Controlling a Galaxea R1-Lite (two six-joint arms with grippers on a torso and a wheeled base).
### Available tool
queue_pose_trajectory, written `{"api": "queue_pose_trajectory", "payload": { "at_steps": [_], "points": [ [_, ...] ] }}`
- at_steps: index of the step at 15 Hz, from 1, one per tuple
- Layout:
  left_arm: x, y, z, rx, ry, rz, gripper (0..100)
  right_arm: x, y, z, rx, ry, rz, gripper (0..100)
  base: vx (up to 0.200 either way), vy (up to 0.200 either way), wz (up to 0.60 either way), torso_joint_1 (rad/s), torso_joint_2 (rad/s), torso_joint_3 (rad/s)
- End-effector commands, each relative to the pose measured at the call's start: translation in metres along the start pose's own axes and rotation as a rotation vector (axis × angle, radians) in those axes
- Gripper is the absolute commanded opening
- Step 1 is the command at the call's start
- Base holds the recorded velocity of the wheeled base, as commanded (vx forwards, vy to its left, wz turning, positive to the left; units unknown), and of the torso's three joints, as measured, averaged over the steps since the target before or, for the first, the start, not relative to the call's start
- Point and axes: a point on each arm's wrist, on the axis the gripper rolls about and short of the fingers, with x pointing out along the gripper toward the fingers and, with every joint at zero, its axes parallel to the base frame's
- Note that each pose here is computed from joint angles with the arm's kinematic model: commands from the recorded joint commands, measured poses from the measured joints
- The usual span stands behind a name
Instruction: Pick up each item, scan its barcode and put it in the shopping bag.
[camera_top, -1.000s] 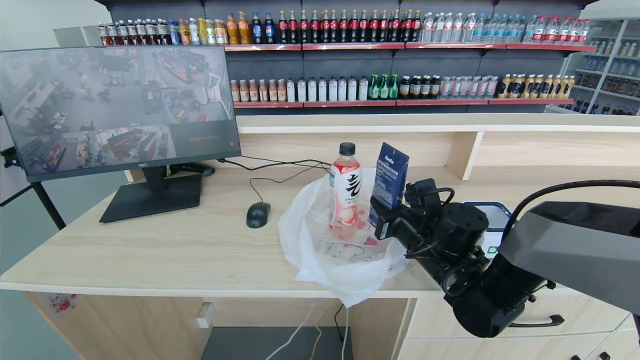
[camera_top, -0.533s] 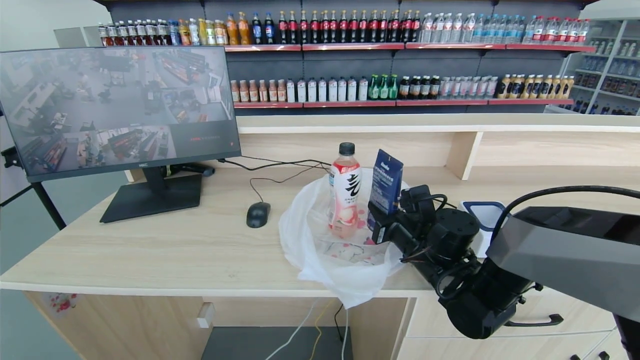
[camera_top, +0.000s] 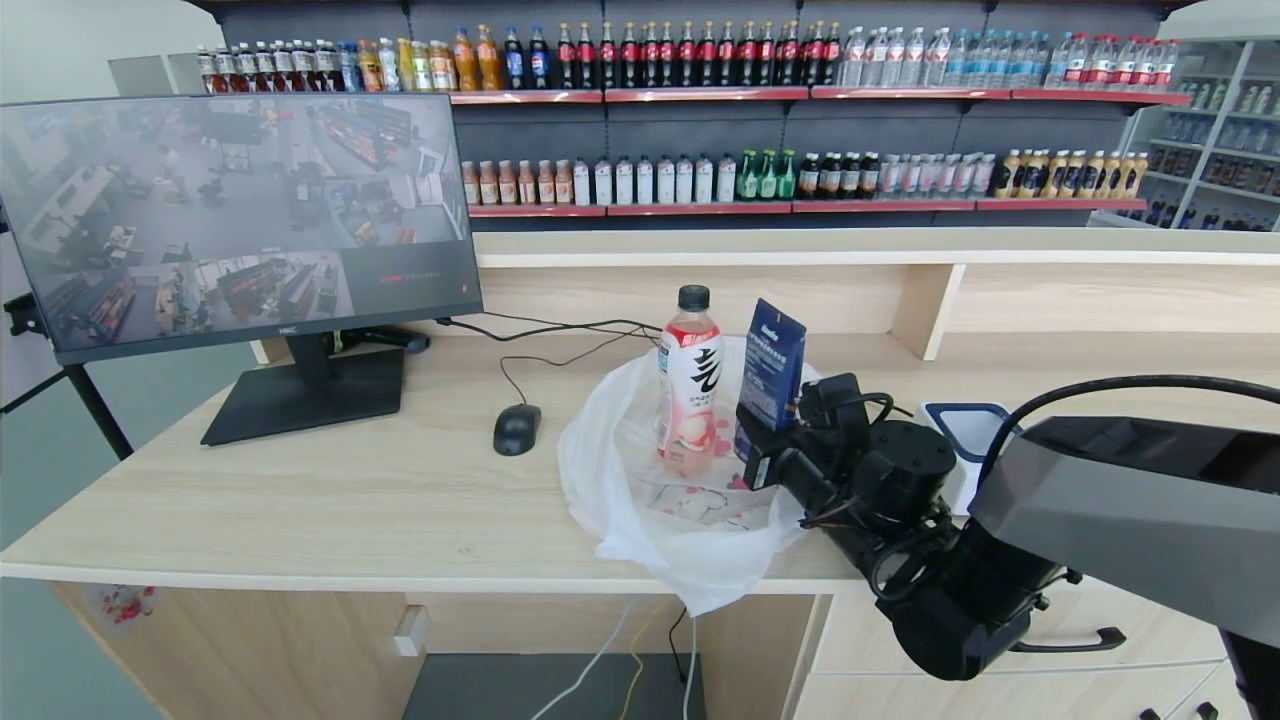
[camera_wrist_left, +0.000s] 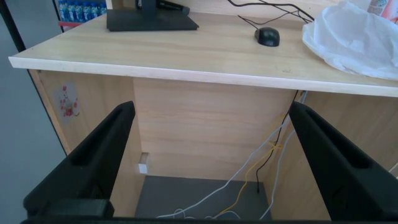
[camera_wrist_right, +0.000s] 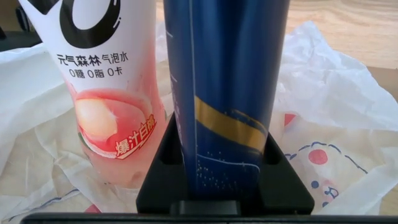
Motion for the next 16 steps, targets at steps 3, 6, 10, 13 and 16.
{"api": "queue_pose_trajectory", "payload": {
  "at_steps": [3,6,10,13,16],
  "points": [
    [0.0000,0.0000,-0.0001,0.000,0.000,0.000,100,0.0001,-0.0003,-0.0032,0.000,0.013,-0.001,0,0.000,0.000,0.00,0.000,0.00,0.000],
    [0.0000,0.0000,-0.0001,0.000,0.000,0.000,100,0.0017,-0.0002,-0.0010,0.001,0.002,-0.001,0,0.000,0.000,0.00,0.000,0.00,0.000],
    [0.0000,0.0000,-0.0001,0.000,0.000,0.000,100,0.0016,-0.0002,0.0002,0.008,-0.001,-0.001,0,0.000,0.000,0.00,0.000,0.00,0.000],
    [0.0000,0.0000,-0.0001,0.000,0.000,0.000,100,0.0002,-0.0004,0.0028,0.008,-0.004,-0.001,0,0.000,0.000,0.00,0.000,0.00,0.000],
    [0.0000,0.0000,-0.0001,0.000,0.000,0.000,100,-0.0012,-0.0005,0.0020,0.009,0.002,-0.001,100,0.000,0.000,0.00,0.000,0.00,0.000]
  ]
}}
